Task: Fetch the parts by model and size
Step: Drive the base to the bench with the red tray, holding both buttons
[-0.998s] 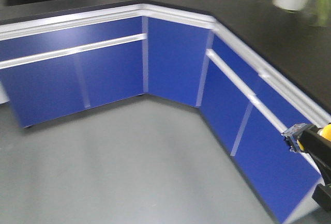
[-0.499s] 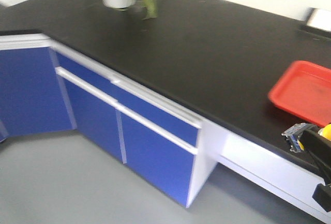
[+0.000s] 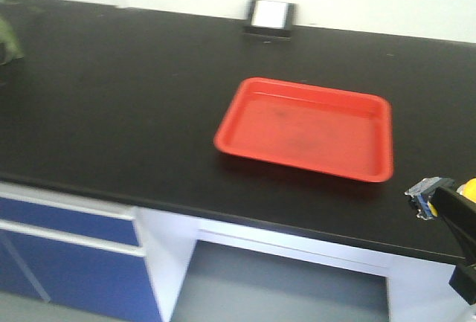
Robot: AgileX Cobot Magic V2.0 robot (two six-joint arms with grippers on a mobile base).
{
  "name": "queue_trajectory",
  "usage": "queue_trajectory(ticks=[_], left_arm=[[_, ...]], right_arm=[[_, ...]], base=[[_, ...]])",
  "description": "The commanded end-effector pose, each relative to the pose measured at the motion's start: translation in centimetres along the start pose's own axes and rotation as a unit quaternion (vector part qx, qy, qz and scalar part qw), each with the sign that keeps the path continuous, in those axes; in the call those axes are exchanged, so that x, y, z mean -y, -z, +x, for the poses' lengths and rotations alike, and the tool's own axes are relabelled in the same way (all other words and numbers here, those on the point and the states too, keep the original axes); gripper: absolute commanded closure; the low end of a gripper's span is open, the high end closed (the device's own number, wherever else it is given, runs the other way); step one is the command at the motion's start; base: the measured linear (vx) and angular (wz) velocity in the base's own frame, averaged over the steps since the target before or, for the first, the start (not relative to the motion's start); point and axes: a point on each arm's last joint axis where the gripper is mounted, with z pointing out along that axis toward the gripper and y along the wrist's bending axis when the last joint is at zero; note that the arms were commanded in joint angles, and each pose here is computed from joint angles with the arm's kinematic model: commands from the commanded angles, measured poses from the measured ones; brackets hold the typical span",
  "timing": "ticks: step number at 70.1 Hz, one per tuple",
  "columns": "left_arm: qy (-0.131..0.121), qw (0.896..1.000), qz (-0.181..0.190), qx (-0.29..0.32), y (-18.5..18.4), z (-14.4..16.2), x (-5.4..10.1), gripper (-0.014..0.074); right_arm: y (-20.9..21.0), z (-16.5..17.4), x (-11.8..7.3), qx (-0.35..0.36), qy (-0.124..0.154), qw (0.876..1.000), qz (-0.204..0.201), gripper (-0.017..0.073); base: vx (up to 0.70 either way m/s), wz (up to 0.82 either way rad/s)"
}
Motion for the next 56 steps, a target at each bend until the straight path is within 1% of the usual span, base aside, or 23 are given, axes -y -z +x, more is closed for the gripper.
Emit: queue_trajectory(ticks=[1, 16, 28, 40, 56], left_arm=[[0.000, 0.999, 0.010, 0.039, 0.06, -1.29, 0.22, 0.0600], [0.000, 0.999, 0.010, 0.039, 0.06, -1.29, 0.22, 0.0600], [0.000, 0.999, 0.010, 0.039, 0.06, -1.29, 0.22, 0.0600], [0.000, 0.999, 0.010, 0.039, 0.06, -1.29, 0.22, 0.0600], [0.000, 0.999, 0.010, 0.039, 0.06, -1.29, 0.22, 0.0600]], right_arm=[[0.21, -1.72, -0.01, 0.054, 0.006, 0.999, 0.003, 0.0569], [0.21, -1.72, -0.01, 0.054, 0.006, 0.999, 0.003, 0.0569], [0.21, -1.72, -0.01, 0.054, 0.006, 0.999, 0.003, 0.0569], [0.21, -1.72, -0.01, 0.054, 0.006, 0.999, 0.003, 0.0569], [0.21, -1.72, -0.01, 0.054, 0.006, 0.999, 0.003, 0.0569]], base=[[0.13, -0.73], [0.14, -0.65], [0.16, -0.45], [0.18, -0.23], [0.16, -0.07]])
